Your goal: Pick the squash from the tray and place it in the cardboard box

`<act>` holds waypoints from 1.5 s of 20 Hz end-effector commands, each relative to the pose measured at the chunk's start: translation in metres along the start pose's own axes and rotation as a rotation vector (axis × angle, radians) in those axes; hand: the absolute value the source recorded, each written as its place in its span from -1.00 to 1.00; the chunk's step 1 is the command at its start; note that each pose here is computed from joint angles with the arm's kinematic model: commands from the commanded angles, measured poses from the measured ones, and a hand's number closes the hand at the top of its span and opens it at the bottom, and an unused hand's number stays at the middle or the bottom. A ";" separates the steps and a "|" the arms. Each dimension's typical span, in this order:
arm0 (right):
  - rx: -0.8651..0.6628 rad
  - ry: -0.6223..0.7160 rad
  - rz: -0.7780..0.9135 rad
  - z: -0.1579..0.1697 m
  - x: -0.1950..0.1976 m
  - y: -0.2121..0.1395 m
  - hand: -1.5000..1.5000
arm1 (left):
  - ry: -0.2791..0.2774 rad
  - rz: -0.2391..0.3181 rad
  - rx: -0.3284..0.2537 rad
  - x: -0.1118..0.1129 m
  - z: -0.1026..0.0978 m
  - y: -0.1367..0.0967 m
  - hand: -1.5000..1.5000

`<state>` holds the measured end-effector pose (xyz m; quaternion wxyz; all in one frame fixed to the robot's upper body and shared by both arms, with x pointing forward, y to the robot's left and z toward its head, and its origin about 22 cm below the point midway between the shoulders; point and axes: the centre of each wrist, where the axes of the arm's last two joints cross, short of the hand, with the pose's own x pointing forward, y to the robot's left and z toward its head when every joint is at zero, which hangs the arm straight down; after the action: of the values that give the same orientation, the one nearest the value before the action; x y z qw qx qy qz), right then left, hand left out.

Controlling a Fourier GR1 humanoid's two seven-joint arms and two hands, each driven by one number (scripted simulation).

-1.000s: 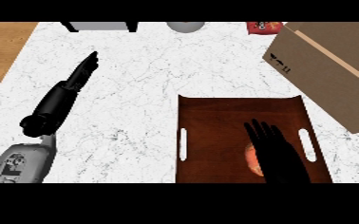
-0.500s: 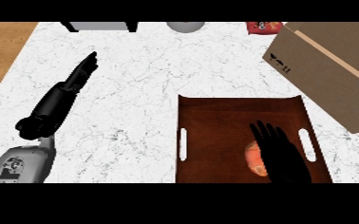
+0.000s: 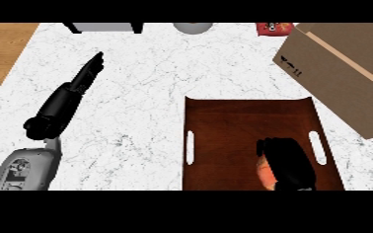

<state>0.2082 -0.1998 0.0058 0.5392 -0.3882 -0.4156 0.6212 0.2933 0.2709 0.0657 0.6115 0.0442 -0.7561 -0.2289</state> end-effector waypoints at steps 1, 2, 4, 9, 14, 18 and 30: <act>-0.097 -0.050 0.013 -0.005 0.016 0.014 1.00 | 0.002 0.003 -0.001 -0.007 -0.001 0.017 0.00; -0.118 -0.040 0.044 0.001 -0.009 0.002 1.00 | -0.002 -0.002 -0.003 0.013 0.000 0.009 0.00; -0.114 -0.081 0.008 -0.041 0.002 -0.019 1.00 | -0.016 0.004 -0.009 -0.009 0.006 -0.007 0.00; -0.095 -0.251 -0.203 -0.102 0.007 -0.074 1.00 | -0.041 -0.001 -0.048 0.004 -0.013 -0.016 0.00; -0.260 -0.304 -0.180 -0.141 0.004 -0.113 1.00 | -0.024 -0.003 -0.030 0.011 -0.023 -0.022 0.00; -0.414 -0.354 -0.103 -0.143 0.010 -0.144 1.00 | -0.019 -0.009 -0.019 0.009 -0.020 -0.026 0.00; -0.722 -0.002 -0.440 -0.103 -0.043 -0.222 1.00 | 0.016 -0.004 0.015 0.003 0.001 0.013 0.00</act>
<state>0.3850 -0.1912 0.1597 0.4517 -0.4308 -0.6739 0.3952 0.2963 0.2694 0.0681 0.6127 0.0477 -0.7560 -0.2254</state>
